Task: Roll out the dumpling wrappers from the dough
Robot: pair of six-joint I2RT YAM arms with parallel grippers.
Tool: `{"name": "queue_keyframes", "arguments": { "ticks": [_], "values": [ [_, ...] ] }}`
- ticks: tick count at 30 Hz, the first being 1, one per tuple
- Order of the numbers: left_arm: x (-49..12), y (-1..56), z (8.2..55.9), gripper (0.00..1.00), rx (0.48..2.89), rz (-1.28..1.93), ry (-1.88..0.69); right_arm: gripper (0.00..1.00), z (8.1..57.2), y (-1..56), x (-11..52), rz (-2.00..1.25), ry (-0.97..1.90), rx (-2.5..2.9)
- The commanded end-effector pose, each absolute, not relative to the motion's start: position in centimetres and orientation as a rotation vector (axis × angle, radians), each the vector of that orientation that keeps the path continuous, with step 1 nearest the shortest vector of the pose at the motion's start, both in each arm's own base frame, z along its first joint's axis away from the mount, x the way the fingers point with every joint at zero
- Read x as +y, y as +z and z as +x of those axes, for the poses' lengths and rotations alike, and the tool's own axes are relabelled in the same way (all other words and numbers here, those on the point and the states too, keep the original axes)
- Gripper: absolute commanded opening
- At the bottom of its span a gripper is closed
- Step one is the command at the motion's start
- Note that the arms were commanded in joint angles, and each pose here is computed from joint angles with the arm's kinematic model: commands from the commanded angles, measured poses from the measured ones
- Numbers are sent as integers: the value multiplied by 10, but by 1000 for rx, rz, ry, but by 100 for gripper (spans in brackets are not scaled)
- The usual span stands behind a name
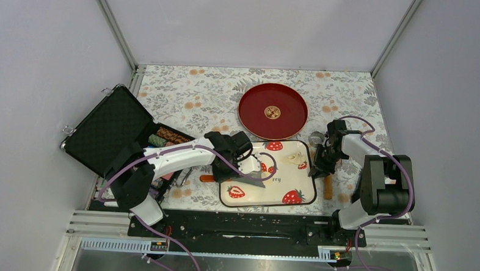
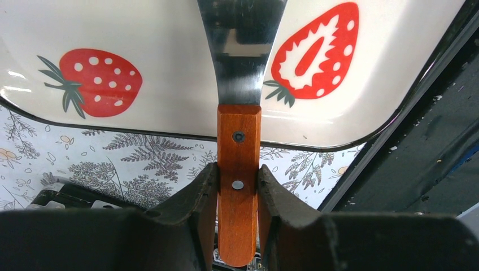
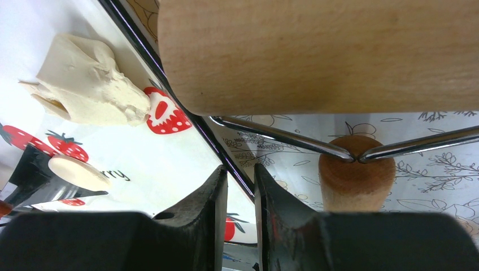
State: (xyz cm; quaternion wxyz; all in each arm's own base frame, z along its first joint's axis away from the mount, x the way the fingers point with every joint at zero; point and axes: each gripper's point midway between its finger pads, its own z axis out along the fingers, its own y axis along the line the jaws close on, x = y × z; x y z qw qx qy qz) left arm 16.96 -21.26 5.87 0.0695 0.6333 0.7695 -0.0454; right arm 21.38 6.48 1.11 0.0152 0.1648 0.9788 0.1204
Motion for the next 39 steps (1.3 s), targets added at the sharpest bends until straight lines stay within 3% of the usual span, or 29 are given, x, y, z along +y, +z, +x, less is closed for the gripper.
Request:
{"name": "queue_keyframes", "arguments": {
  "ticks": [1, 17, 39],
  "values": [
    [-248, 72, 189, 0, 2200, 1842, -193, 25, 217, 15, 74, 530, 453, 3025],
    [-254, 68, 188, 0, 2210, 1842, -204, 25, 218, 16, 74, 526, 454, 3024],
    [-285, 72, 183, 0, 2144, 1553, -458, 25, 217, 16, 75, 526, 464, 3023]
  ]
}}
